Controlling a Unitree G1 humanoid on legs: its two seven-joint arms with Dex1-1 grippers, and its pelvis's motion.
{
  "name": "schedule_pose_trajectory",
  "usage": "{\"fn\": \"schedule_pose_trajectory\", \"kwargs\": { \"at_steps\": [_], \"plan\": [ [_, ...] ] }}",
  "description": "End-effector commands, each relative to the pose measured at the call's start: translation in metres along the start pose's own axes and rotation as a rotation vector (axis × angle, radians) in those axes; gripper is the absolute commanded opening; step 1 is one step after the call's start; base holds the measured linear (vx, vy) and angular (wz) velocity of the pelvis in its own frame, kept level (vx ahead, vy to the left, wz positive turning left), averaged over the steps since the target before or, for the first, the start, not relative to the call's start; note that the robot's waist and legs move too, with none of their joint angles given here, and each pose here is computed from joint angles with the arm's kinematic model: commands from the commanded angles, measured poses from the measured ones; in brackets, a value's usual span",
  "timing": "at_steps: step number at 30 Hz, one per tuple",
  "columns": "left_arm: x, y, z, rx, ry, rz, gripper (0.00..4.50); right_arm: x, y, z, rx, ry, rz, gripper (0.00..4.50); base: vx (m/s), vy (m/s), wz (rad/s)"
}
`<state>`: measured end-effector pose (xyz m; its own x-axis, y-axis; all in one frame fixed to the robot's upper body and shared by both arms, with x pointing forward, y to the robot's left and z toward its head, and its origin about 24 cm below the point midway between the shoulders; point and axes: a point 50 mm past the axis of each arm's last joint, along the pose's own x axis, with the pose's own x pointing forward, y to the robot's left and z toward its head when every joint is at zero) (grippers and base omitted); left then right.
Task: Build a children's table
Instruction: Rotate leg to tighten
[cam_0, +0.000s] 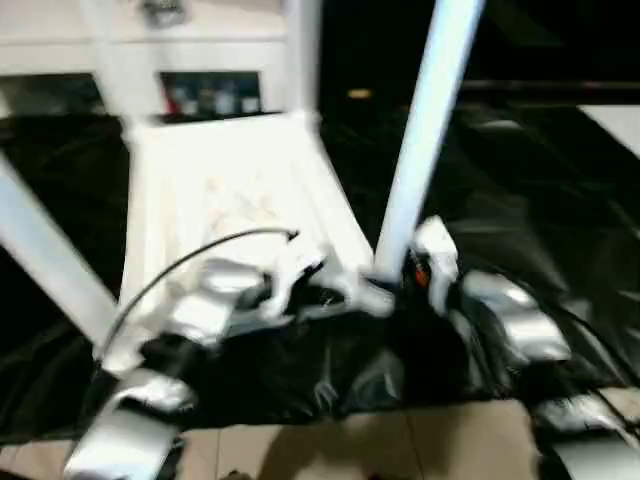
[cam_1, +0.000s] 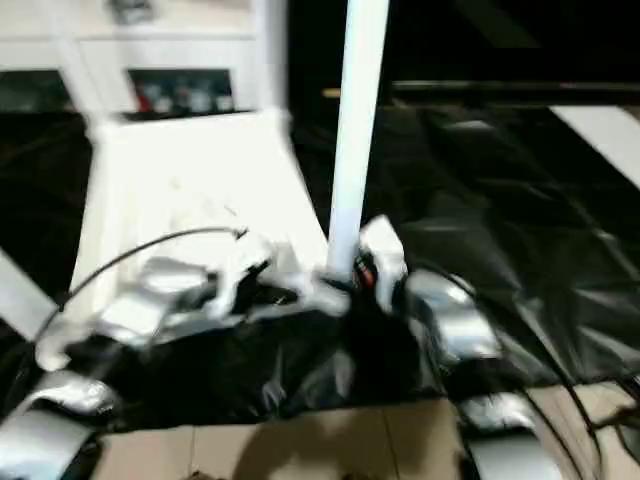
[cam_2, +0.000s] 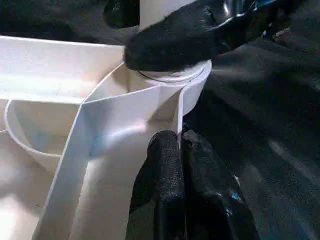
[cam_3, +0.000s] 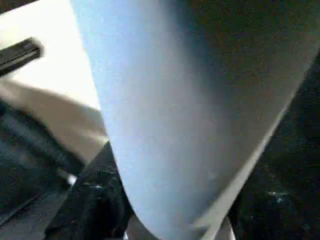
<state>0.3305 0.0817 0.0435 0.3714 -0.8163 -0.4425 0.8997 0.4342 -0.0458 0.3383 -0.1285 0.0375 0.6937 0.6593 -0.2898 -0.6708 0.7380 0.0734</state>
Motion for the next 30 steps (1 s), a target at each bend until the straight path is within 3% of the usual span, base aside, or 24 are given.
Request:
{"fn": "schedule_pose_trajectory", "kwargs": {
  "at_steps": [1,4,5,9,15,18,20,22,23,30],
  "plan": [
    [0.019,-0.006,0.026,0.022,-0.058,0.038,0.0,0.02,0.025,-0.031,0.105,0.16,-0.017,2.26,0.0,0.0,0.0],
    [0.028,-0.009,0.033,0.025,-0.058,0.088,0.0,0.031,0.029,-0.028,0.123,0.162,-0.091,2.26,0.0,0.0,0.0],
    [0.032,-0.013,0.035,0.035,-0.063,0.082,0.0,0.035,0.034,-0.025,0.139,0.135,-0.061,2.64,0.0,0.0,0.0],
    [0.034,-0.018,0.035,0.058,-0.079,0.039,0.0,0.036,0.036,-0.022,0.135,0.124,-0.034,2.93,0.0,0.0,0.0],
    [0.023,-0.017,0.03,0.081,-0.098,-0.027,0.0,0.022,0.028,-0.022,0.098,0.102,0.077,3.39,0.0,0.0,0.0],
    [0.01,-0.014,0.026,0.078,-0.119,-0.103,0.0,0.004,0.018,-0.023,-0.001,0.105,0.176,3.69,0.0,0.0,0.0],
    [0.006,-0.013,0.025,0.074,-0.119,-0.119,0.0,-0.001,0.016,-0.024,-0.019,0.107,0.197,3.81,0.0,0.0,0.0],
    [0.002,-0.013,0.024,0.085,-0.128,-0.153,0.0,-0.006,0.014,-0.022,-0.029,0.098,0.231,3.81,0.0,0.0,0.0],
    [-0.007,-0.014,0.021,0.108,-0.136,-0.222,0.0,-0.018,0.012,-0.021,-0.047,0.091,0.319,3.81,0.0,0.0,0.0],
    [-0.022,-0.017,0.015,0.125,-0.108,-0.354,0.0,-0.038,0.016,-0.022,-0.063,0.116,0.523,3.68,0.0,0.0,0.0]
  ]
}}
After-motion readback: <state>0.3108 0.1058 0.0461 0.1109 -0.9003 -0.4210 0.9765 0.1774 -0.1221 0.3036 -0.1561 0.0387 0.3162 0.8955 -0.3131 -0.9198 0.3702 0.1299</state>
